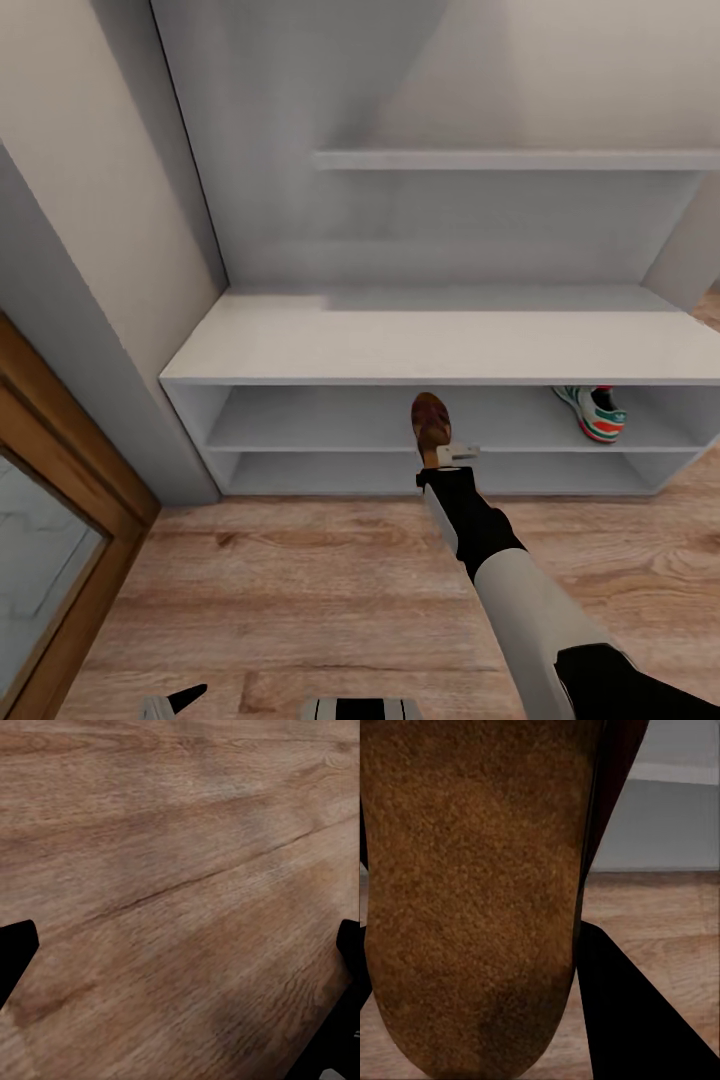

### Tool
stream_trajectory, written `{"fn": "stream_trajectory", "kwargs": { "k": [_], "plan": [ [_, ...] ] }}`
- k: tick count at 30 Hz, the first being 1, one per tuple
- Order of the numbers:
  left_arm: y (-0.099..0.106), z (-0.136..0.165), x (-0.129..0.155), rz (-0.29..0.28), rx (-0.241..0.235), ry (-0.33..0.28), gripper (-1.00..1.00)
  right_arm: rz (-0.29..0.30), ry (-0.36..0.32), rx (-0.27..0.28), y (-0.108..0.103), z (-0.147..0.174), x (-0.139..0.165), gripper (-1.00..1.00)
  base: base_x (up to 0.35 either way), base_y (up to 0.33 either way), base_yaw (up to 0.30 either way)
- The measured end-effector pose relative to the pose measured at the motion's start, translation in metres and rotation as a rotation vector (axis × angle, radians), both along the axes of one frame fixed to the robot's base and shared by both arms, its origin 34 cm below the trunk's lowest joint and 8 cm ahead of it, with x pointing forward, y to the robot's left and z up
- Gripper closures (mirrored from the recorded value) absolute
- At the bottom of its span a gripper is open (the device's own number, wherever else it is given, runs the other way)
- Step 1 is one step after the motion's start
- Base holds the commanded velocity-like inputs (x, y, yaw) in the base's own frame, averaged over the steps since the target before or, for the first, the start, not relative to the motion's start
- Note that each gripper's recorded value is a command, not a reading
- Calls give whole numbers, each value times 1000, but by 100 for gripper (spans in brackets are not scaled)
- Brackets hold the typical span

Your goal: Pick up the two gym shoes and the two sandals from the corridor floor and place them onto the hallstand (shoe rack) in the corridor, making sure they are on the rack and not on the floor. Arrange them so the two gym shoes are next to each other and the two sandals are next to each other.

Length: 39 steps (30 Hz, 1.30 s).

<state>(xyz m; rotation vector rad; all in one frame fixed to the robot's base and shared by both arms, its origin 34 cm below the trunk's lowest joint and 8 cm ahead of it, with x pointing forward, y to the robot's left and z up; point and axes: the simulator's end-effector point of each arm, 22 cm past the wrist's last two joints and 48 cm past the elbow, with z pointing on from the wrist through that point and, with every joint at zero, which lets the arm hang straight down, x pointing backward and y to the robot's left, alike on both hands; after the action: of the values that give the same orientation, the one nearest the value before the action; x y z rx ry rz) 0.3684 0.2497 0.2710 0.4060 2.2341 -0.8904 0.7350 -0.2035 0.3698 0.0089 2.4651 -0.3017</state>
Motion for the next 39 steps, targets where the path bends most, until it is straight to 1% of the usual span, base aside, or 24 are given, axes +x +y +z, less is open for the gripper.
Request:
{"fn": "stream_trajectory", "kwargs": {
  "k": [3, 13, 27, 39],
  "plan": [
    [0, 0, 0, 0, 0, 1, -100, 0, 0, 0, 0, 0, 0, 100, 298, 133, 0],
    [0, -1, -1, 2, 0, 3, -100, 0, 0, -1, 0, 0, 0, 100, 98, 19, 0],
    [1, -1, -1, 4, 1, 5, -100, 0, 0, 0, 0, 0, 0, 100, 305, 0, 0],
    [1, -1, -1, 3, 0, 5, -100, 0, 0, -1, 0, 0, 0, 100, 59, 0, 0]
  ]
}}
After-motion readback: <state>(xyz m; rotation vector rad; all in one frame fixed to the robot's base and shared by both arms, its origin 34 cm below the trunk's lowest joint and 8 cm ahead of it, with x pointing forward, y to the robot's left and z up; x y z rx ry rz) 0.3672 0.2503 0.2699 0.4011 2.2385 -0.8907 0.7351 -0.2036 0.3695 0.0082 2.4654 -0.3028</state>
